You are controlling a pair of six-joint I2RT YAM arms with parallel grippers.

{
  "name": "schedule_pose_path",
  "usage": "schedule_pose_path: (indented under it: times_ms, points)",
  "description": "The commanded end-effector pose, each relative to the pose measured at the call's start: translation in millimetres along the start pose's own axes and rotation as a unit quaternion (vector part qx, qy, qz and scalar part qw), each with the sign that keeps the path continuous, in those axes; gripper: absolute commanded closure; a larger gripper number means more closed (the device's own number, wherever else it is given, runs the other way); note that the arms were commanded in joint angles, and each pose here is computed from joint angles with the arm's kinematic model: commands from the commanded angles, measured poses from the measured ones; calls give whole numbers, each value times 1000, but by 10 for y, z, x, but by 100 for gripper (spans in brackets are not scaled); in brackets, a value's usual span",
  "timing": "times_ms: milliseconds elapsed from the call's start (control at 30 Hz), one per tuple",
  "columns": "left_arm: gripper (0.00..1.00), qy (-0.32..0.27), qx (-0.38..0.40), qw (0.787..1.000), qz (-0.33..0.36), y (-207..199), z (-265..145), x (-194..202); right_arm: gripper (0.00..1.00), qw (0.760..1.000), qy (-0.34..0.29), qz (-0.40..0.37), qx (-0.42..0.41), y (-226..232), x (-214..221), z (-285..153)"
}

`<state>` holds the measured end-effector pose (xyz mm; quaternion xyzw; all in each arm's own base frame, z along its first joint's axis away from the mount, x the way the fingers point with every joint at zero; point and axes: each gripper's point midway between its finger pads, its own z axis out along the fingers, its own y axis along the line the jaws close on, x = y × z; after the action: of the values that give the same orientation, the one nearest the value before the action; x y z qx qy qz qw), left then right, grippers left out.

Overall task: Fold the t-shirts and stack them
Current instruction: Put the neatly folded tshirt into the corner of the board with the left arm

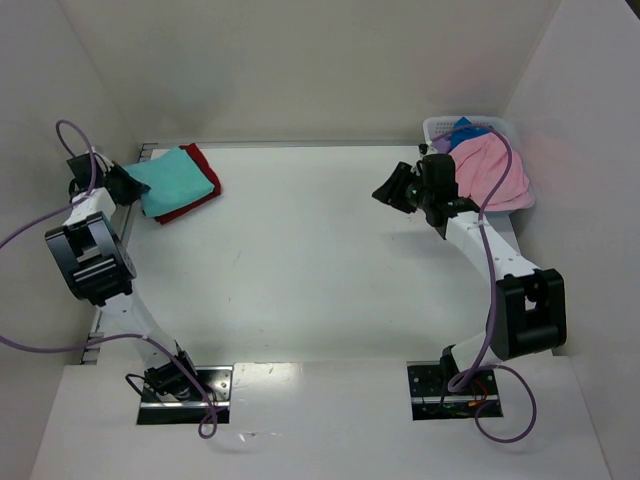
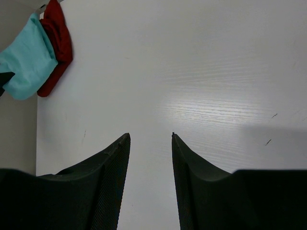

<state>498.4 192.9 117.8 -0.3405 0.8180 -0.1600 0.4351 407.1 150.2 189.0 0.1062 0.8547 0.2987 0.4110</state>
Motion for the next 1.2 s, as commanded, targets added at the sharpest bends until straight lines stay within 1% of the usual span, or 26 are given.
schedule_pose_path:
  times_ms: [0, 33, 67, 133, 167, 267, 300, 333, 400, 433, 467, 533, 567, 600, 633, 700, 733, 767, 900, 967, 1000, 1033, 1067, 1100, 1133, 1167]
  points:
    - [100, -8, 29, 999, 15, -116, 84, -89, 54, 1000, -20, -6, -11, 69, -109, 32]
    - [96, 3, 34, 999, 18, -195, 136, -16, 54, 1000, -20, -6, -11, 69, -109, 32]
    - [94, 0, 39, 999, 30, -263, 139, -43, 54, 1000, -20, -6, -11, 69, -109, 32]
    - [89, 25, 41, 998, 33, -275, 236, 127, 54, 1000, -20, -6, -11, 69, -109, 32]
    - [76, 34, 44, 998, 36, -347, 253, 202, 54, 1000, -23, -7, -14, 95, -144, 26]
    - [63, 37, 47, 997, 52, -419, 306, 247, 54, 1000, -23, -7, -14, 95, -144, 26]
    - [54, 33, 39, 997, 52, -392, 312, 232, 54, 1000, -23, -7, -14, 95, -144, 26]
    - [50, 22, 32, 998, 55, -402, 274, 164, 54, 1000, -23, -7, -14, 95, -144, 26]
    - [48, 1, 14, 998, 59, -407, 186, 38, 54, 1000, -23, -7, -14, 95, -144, 26]
    - [43, -8, 0, 998, 59, -388, 144, -11, 54, 1000, -23, -7, -14, 95, -144, 26]
    - [40, -29, -29, 997, 61, -322, 107, -115, 54, 1000, -23, -3, -14, 99, -144, 26]
    - [39, -63, -53, 995, 59, -330, -44, -287, 53, 999, -27, -4, -17, 111, -162, 28]
    - [36, -90, -74, 992, 50, -293, -108, -395, 53, 999, -27, -4, -17, 111, -162, 28]
    - [31, -115, -79, 989, 46, -344, -242, -501, 53, 1000, -23, -2, -14, 81, -122, 35]
    - [28, -120, -94, 988, 37, -234, -291, -468, 51, 1000, -23, -2, -14, 80, -122, 35]
    - [23, -151, -107, 982, 29, -206, -461, -583, 50, 1000, -22, -2, -13, 72, -101, 18]
    - [16, -154, -110, 982, 21, -163, -478, -611, 50, 1000, -26, -3, -16, 84, -119, 19]
    - [13, -154, -110, 982, 21, -160, -497, -593, 50, 999, -32, -4, -14, 93, -149, -4]
    - [11, -162, -110, 981, 11, -116, -544, -687, 50, 1000, -28, -3, -12, 67, -114, 2]
    - [13, -159, -82, 984, 9, -206, -495, -685, 50, 1000, -28, -3, -12, 67, -114, 2]
    - [19, -155, -82, 985, 1, -144, -457, -654, 50, 1000, -28, -3, -12, 67, -114, 2]
    - [23, -156, -70, 985, -2, -192, -452, -668, 50, 999, -28, -8, -12, 63, -114, 2]
    - [27, -145, -52, 988, 0, -232, -395, -622, 50, 999, -28, -8, -12, 63, -114, 2]
    - [35, -138, -47, 989, -7, -213, -317, -577, 50, 999, -28, -8, -12, 63, -114, 2]
    - [52, -130, -44, 991, -8, -202, -277, -536, 50, 999, -33, -14, -15, 85, -137, -27]
    - [62, -123, -27, 992, -11, -249, -242, -509, 50, 999, -33, -14, -15, 85, -137, -27]
